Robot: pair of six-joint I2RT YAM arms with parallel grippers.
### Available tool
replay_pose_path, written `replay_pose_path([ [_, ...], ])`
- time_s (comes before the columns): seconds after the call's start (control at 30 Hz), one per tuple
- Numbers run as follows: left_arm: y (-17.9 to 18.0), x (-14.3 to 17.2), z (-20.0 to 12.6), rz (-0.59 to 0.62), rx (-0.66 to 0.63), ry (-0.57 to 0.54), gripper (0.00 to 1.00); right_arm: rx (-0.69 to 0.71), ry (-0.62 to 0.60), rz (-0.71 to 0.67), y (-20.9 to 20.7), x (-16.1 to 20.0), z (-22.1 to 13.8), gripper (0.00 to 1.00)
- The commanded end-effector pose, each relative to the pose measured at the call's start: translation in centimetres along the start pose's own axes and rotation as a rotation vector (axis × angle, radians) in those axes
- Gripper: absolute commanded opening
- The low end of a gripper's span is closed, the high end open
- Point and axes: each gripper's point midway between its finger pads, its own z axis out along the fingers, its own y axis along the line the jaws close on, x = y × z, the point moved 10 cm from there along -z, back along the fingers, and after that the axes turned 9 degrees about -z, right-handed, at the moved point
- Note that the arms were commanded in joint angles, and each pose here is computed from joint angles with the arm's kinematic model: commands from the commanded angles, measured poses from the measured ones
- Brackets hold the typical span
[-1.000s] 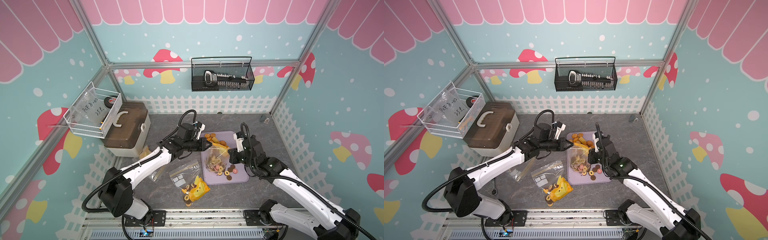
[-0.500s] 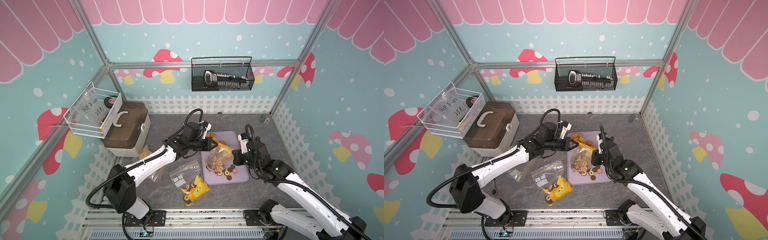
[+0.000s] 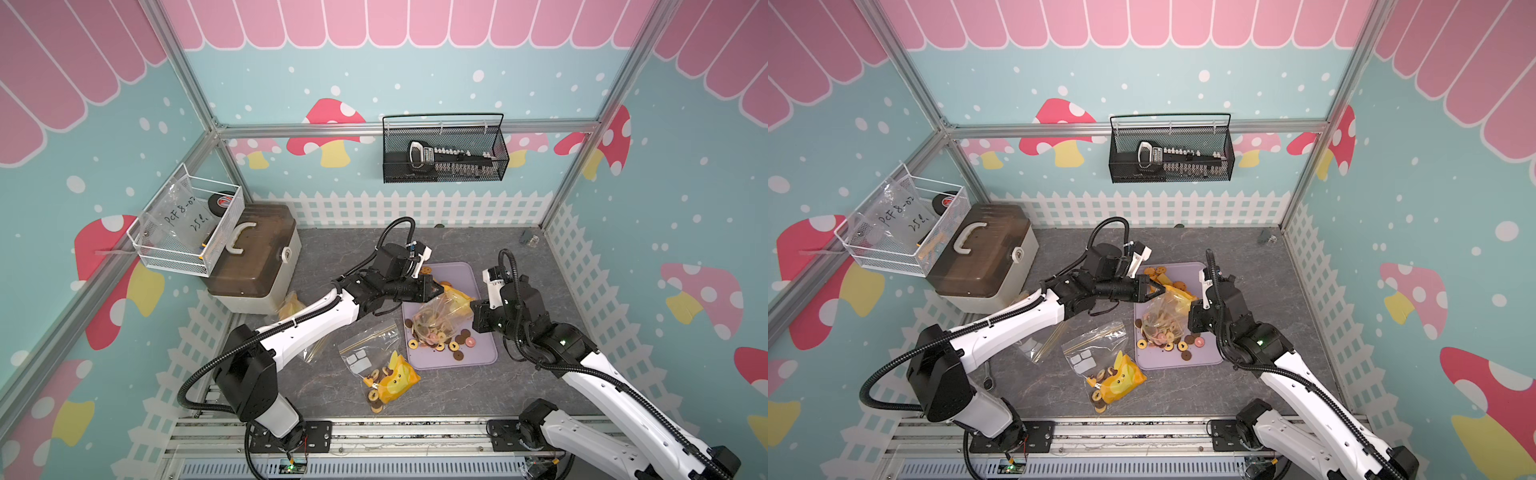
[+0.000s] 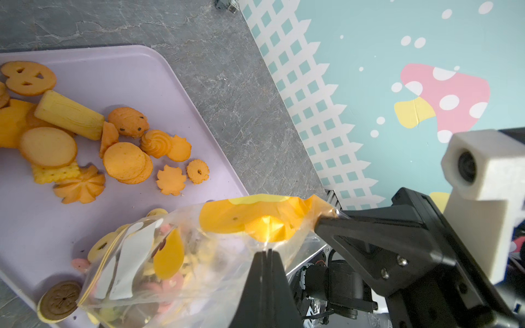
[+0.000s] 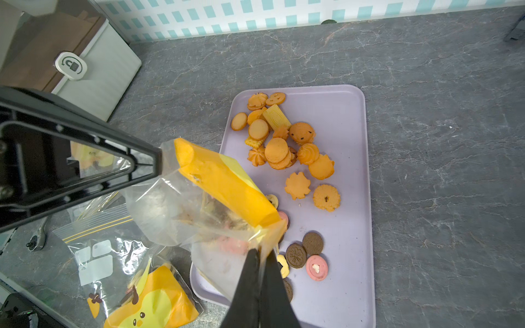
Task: Pour cookies out of the ziploc bag
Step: 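Pour the cookies out of the ziploc bag onto the tray.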
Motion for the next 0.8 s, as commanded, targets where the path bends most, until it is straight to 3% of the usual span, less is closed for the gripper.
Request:
replay_pose_path([
  [0.0,-1.0,-0.6,-0.4,0.0,0.009,-0.02,0.0,0.012,-0.04,-0.002,-0.1,-1.1,-1.0,0.0],
  [0.2,-1.0,-0.8,-0.4,0.003,0.005,-0.026,0.0,0.002,-0.046,-0.006,0.1,-1.8,-0.8,0.07],
  [0.23,-1.0,-0.8,-0.4,0.002,0.003,-0.025,0.0,-0.004,-0.045,-0.007,0.2,-1.9,-0.7,0.12],
  [0.43,-0.6,-1.2,-0.2,-0.004,-0.002,-0.032,0.0,-0.013,-0.058,-0.005,0.3,-2.1,-0.9,0.65],
  [0.5,-0.5,-1.4,-0.3,-0.009,-0.005,-0.038,0.0,-0.019,-0.071,-0.012,0.3,-2.1,-1.1,0.75],
  [0.6,-0.2,-2.0,-0.8,-0.026,0.014,-0.051,0.0,-0.024,-0.085,-0.017,0.3,-2.2,-1.4,0.86],
  [0.77,0.2,-3.8,-3.1,-0.071,0.077,-0.109,0.0,-0.018,-0.096,-0.025,0.2,-2.3,-1.6,0.93],
])
